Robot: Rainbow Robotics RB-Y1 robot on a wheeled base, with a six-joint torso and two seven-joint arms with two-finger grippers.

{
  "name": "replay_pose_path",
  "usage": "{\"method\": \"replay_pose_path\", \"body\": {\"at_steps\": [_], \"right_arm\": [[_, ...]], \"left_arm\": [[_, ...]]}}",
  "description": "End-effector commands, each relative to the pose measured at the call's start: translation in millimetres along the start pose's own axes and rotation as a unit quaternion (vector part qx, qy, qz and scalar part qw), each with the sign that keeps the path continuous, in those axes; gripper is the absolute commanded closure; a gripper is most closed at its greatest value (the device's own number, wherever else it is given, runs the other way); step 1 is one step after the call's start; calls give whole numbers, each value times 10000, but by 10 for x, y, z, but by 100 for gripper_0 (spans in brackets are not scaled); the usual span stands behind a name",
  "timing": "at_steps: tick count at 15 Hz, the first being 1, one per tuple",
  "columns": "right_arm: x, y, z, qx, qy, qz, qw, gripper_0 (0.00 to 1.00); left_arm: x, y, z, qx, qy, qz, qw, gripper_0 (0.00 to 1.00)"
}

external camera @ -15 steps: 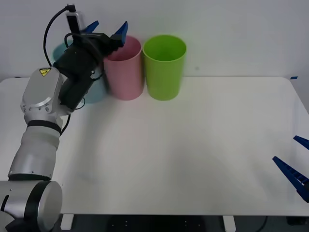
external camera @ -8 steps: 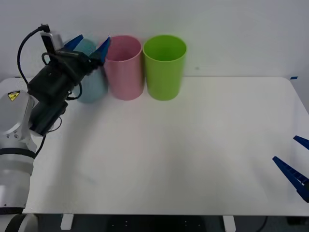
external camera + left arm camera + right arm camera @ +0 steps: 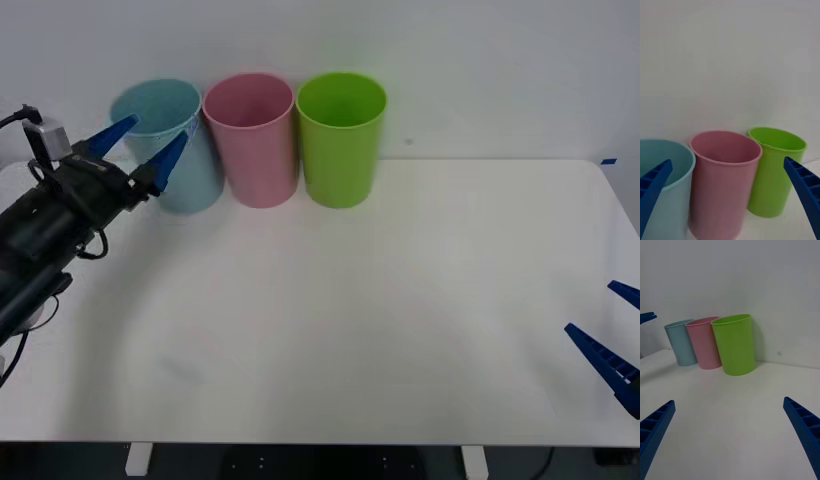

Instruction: Grasp the object on the table and drop it into the matching bin: aluminum can to the light blue bin, PET bottle to the pink bin.

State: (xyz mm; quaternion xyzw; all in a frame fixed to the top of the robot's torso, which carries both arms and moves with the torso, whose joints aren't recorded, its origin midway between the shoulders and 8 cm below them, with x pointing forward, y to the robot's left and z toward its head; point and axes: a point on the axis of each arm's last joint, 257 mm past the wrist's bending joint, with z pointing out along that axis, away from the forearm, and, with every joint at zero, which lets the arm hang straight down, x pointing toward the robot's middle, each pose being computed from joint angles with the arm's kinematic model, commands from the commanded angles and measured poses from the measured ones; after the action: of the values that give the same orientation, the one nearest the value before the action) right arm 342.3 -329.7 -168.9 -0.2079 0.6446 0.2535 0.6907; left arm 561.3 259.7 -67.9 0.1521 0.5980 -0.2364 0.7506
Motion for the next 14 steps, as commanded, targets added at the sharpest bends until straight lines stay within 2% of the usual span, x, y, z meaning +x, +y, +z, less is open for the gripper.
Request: {"method": "replay_pose_path", "body": {"at_steps": [1, 5, 7, 11, 13, 14], "right_arm": [[0, 0, 0, 0, 0, 0, 10000, 0], [0, 0, 0, 0, 0, 0, 10000, 0], [0, 0, 0, 0, 0, 0, 10000, 0], [0, 0, 0, 0, 0, 0, 10000, 0], [0, 0, 0, 0, 0, 0, 10000, 0], [0, 0, 0, 0, 0, 0, 10000, 0]], "left_arm": [[40, -16, -332, 129, 115, 92, 9998, 0], [175, -21, -794, 336, 433, 308, 9980, 0], [261, 7, -972, 374, 608, 578, 9958, 0], [389, 40, -1414, 554, 1030, 811, 9898, 0], [459, 89, -1630, 568, 1243, 1082, 9847, 0], [474, 89, -1713, 580, 1293, 1058, 9842, 0]]}}
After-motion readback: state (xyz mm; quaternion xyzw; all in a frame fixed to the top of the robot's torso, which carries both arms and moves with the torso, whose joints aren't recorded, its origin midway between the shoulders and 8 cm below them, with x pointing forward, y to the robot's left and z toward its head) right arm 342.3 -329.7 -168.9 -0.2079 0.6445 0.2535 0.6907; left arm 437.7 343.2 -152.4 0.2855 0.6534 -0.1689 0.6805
